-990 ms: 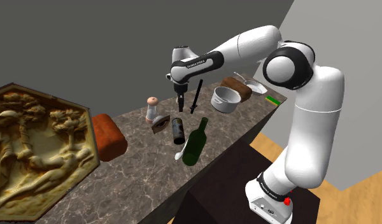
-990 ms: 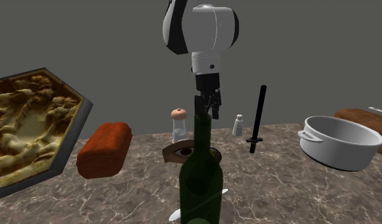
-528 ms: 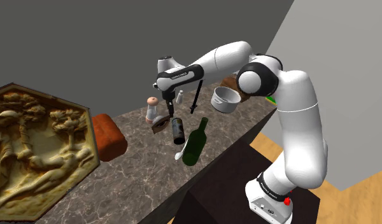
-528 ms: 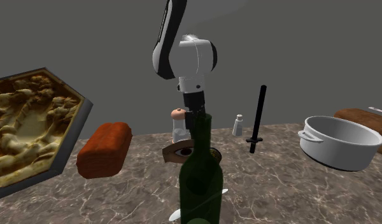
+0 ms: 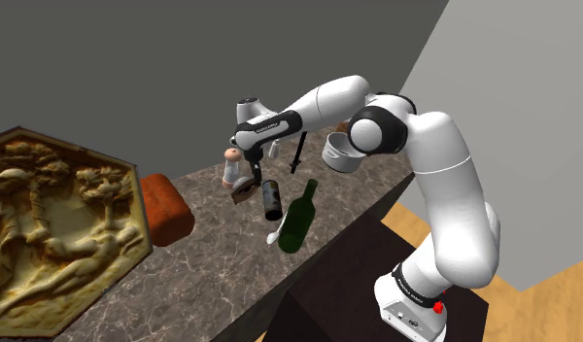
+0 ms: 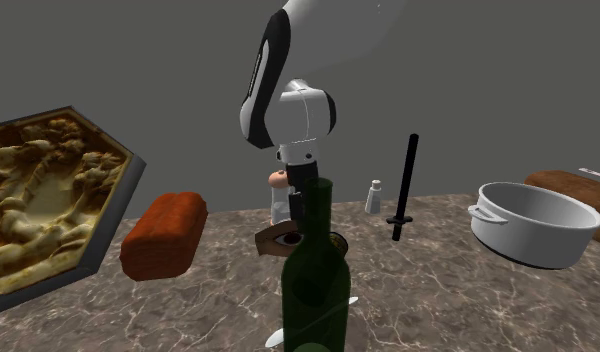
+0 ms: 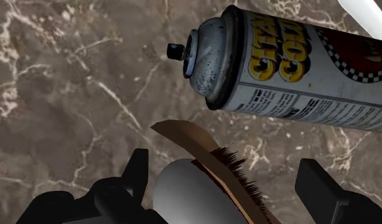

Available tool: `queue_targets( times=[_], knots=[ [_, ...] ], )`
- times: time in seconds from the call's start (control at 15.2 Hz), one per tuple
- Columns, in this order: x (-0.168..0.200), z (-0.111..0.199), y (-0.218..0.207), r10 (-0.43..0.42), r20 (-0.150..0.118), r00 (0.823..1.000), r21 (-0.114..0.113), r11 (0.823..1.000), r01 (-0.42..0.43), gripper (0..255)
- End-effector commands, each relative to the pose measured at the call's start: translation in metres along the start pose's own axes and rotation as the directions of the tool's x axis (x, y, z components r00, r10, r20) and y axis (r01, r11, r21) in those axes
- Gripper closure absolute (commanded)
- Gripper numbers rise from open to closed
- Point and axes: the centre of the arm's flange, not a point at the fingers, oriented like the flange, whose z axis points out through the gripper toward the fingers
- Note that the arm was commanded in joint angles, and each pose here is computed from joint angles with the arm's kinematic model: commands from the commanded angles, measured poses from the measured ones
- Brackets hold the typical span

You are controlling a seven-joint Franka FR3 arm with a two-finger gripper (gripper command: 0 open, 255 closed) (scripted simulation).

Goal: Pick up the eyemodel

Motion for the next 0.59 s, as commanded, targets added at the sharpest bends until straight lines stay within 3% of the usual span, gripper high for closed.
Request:
queue_targets(
  times=[0.0,0.07,0.53],
  knots=[
    [0.0004,0.0037,0.0012,0.000,0.000,1.000,0.000,1.000,0.000,0],
    [0.0005,0.0040,0.0008,0.000,0.000,1.000,0.000,1.000,0.000,255],
    [0.0009,0.0040,0.0009,0.000,0.000,1.000,0.000,1.000,0.000,255]
  ],
)
